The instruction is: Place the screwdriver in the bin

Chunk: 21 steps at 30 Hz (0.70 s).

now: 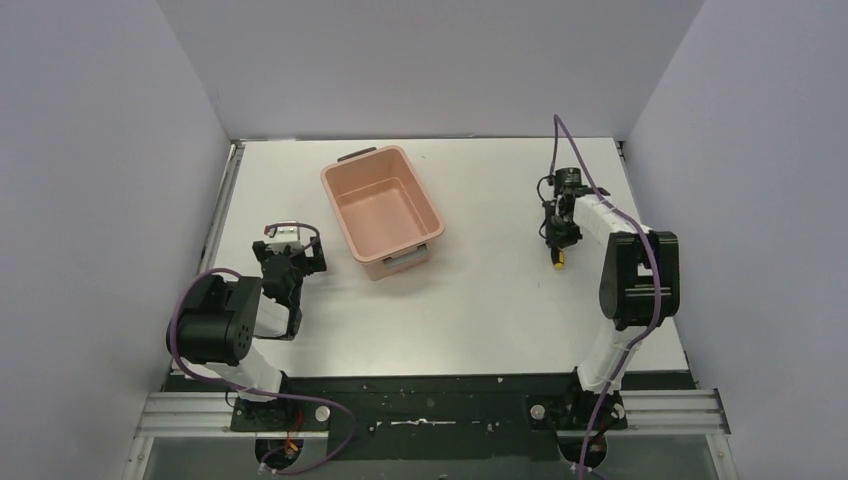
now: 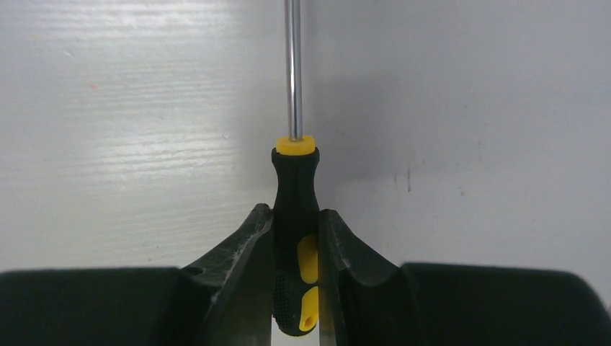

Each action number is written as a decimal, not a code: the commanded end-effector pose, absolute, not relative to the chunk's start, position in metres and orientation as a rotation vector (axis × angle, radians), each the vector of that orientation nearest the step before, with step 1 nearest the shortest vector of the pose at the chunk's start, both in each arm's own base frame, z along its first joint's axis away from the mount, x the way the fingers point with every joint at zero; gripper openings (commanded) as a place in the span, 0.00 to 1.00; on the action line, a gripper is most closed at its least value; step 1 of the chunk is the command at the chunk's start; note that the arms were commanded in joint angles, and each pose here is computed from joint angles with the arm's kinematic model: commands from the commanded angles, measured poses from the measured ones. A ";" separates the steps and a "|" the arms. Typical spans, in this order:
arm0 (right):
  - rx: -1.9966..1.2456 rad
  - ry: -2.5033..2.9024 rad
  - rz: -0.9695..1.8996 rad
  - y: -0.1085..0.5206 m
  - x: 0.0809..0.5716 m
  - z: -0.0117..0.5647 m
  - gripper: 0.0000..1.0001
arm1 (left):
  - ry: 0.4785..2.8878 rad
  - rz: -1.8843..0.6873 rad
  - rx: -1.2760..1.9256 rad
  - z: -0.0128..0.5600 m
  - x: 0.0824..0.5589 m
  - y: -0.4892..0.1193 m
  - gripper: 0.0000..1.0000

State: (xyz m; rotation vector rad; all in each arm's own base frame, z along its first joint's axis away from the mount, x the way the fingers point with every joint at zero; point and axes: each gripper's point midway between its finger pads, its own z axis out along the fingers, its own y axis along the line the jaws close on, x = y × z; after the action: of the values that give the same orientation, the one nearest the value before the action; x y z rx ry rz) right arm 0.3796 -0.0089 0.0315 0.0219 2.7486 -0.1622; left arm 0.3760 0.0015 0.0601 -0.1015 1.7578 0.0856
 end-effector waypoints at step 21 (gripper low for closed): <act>-0.146 2.149 0.371 0.253 0.463 0.302 0.00 | 1.712 0.078 -0.092 0.074 0.381 0.001 0.97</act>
State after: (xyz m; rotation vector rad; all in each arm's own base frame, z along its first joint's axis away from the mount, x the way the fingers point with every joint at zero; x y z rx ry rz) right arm 0.4711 0.1379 0.2675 -0.0172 2.2894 0.1341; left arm 0.3760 0.0015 0.0601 -0.1015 1.7578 0.0856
